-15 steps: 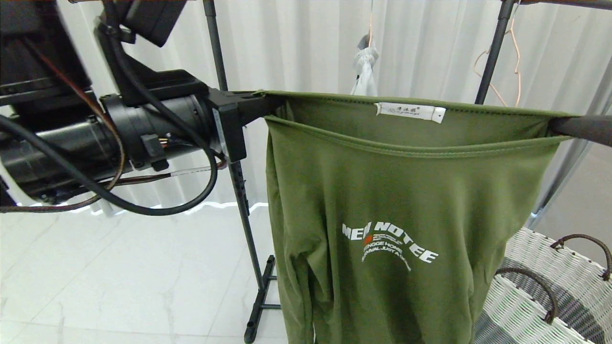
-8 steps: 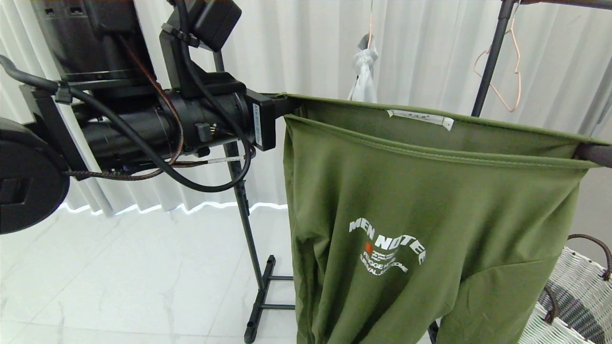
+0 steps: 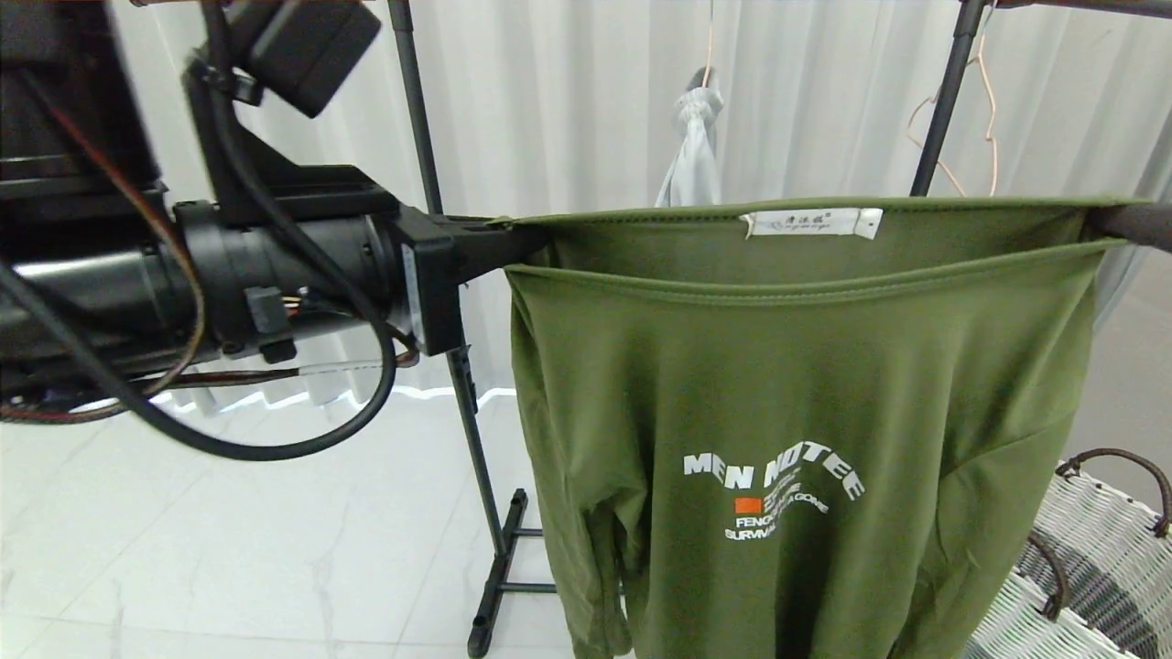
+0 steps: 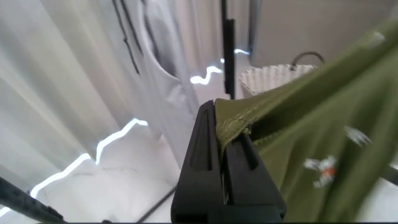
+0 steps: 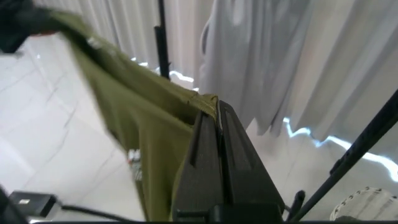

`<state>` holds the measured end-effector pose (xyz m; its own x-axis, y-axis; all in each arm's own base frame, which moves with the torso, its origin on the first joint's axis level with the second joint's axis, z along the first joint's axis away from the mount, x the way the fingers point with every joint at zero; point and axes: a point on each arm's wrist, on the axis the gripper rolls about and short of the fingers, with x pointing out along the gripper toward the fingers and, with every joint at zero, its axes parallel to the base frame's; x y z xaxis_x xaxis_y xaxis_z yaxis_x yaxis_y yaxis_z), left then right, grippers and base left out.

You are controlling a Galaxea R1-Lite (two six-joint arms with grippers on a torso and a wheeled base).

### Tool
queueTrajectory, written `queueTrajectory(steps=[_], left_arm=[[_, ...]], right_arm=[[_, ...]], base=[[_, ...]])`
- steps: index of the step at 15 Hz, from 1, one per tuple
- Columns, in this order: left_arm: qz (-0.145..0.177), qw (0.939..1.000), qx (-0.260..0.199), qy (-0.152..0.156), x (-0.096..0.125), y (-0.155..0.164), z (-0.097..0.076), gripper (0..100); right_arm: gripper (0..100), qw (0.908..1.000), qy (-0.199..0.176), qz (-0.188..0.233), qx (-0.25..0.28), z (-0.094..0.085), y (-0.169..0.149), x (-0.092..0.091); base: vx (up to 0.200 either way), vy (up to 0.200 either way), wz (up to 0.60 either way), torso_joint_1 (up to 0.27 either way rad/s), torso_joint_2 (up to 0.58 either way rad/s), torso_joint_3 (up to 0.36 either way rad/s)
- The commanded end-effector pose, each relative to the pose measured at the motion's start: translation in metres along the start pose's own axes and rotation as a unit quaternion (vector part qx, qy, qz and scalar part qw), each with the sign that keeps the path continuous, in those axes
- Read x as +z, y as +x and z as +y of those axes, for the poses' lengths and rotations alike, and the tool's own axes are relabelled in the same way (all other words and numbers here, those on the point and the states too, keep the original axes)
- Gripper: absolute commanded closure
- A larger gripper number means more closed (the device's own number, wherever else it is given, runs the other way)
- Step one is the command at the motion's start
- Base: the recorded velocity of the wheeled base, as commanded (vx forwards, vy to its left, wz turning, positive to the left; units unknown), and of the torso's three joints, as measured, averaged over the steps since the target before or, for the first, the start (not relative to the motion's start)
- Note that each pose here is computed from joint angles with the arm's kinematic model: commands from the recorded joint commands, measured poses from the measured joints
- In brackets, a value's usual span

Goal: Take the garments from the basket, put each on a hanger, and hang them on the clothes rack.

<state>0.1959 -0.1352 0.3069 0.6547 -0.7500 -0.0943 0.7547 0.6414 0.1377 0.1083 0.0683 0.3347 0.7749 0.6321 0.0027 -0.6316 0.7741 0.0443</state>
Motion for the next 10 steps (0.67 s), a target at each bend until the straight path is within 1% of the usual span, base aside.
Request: queueTrajectory(steps=[1, 2, 5, 8, 10], left_arm=[[-0.024, 0.9996, -0.009, 0.008, 0.004, -0.04, -0.016, 100], [-0.024, 0.9996, -0.011, 0.008, -0.002, -0.053, -0.02, 100], [-0.042, 0.9982, -0.039, 0.013, -0.003, -0.074, -0.036, 100], [-0.05, 0.9973, -0.052, 0.015, -0.001, -0.079, -0.042, 100], [-0.05, 0.9967, -0.061, 0.015, -0.002, -0.08, -0.045, 100]], right_arm=[[100, 0.9998, 0.001, 0.004, -0.019, -0.013, 0.042, 0.01], [100, 0.9998, -0.001, 0.0, -0.019, -0.015, 0.054, 0.016], [100, 0.9998, -0.001, 0.001, -0.018, -0.019, 0.078, 0.022], [100, 1.0, -0.002, 0.0, -0.008, -0.017, 0.096, 0.024], [100, 1.0, -0.001, -0.002, -0.005, -0.017, 0.099, 0.022]], base=[[0.0, 0.0, 0.0, 0.0, 0.0, 0.0], [0.0, 0.0, 0.0, 0.0, 0.0, 0.0], [0.0, 0.0, 0.0, 0.0, 0.0, 0.0], [0.0, 0.0, 0.0, 0.0, 0.0, 0.0], [0.0, 0.0, 0.0, 0.0, 0.0, 0.0]])
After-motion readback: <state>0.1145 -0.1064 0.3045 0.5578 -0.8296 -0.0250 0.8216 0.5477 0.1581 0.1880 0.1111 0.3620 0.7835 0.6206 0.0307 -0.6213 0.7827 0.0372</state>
